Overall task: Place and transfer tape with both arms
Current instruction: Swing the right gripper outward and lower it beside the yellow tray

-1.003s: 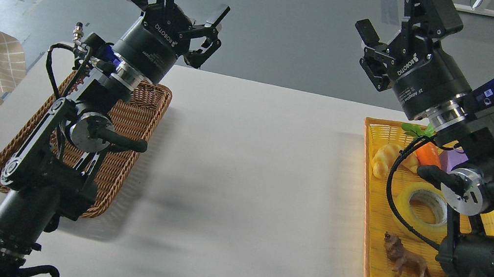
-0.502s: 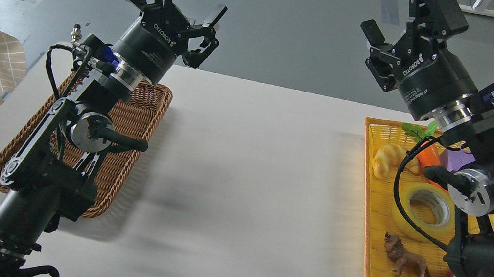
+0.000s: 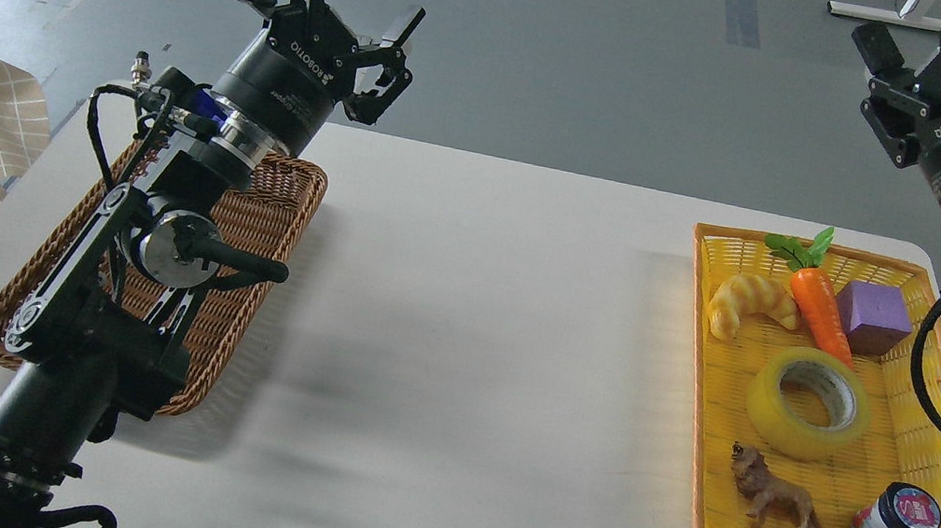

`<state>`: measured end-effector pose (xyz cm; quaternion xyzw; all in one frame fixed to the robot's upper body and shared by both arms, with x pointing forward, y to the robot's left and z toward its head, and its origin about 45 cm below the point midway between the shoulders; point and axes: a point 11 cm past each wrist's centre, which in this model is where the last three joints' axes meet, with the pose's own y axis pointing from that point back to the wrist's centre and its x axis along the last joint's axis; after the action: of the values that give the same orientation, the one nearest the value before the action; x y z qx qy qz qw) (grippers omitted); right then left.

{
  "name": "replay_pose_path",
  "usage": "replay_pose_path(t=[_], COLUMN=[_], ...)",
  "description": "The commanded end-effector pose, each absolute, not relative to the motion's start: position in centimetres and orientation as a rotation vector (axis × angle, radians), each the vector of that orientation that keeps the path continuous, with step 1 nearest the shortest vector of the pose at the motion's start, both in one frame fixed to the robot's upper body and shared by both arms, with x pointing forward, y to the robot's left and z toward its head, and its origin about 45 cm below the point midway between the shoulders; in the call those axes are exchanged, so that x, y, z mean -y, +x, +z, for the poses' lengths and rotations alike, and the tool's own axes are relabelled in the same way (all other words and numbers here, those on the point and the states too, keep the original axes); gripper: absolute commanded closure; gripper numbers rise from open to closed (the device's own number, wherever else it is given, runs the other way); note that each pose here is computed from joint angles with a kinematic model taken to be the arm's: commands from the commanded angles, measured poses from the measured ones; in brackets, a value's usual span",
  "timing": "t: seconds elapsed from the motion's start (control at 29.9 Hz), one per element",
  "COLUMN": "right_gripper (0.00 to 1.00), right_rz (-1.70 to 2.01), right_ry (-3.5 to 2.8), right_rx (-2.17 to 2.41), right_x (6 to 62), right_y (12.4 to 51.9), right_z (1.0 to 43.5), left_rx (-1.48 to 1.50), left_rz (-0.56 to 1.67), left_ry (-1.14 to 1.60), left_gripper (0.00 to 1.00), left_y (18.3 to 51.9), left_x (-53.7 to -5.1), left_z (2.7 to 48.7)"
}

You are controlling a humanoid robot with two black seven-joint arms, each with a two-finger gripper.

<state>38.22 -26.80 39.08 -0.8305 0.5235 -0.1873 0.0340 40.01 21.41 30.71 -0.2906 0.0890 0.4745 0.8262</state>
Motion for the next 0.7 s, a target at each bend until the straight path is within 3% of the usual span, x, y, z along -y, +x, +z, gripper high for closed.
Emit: replay_pose_path(t=[0.0, 0.67], right_gripper=[0.00, 0.00], right_rz=[-0.696, -1.153], right_ry=[-2.618, -2.870], right_rx=[-1.675, -1.937], right_x=[29.0, 35.5], right_y=[38.0, 35.8], right_z=[39.5, 36.6], left_rx=[-0.188, -0.234], left_rz=[1.003, 1.015], left_ry=[-0.615, -0.626], left_gripper=[0.02, 0.02], left_y=[39.9, 40.1], left_x=[-21.5, -21.5], left_z=[30.6, 29.6])
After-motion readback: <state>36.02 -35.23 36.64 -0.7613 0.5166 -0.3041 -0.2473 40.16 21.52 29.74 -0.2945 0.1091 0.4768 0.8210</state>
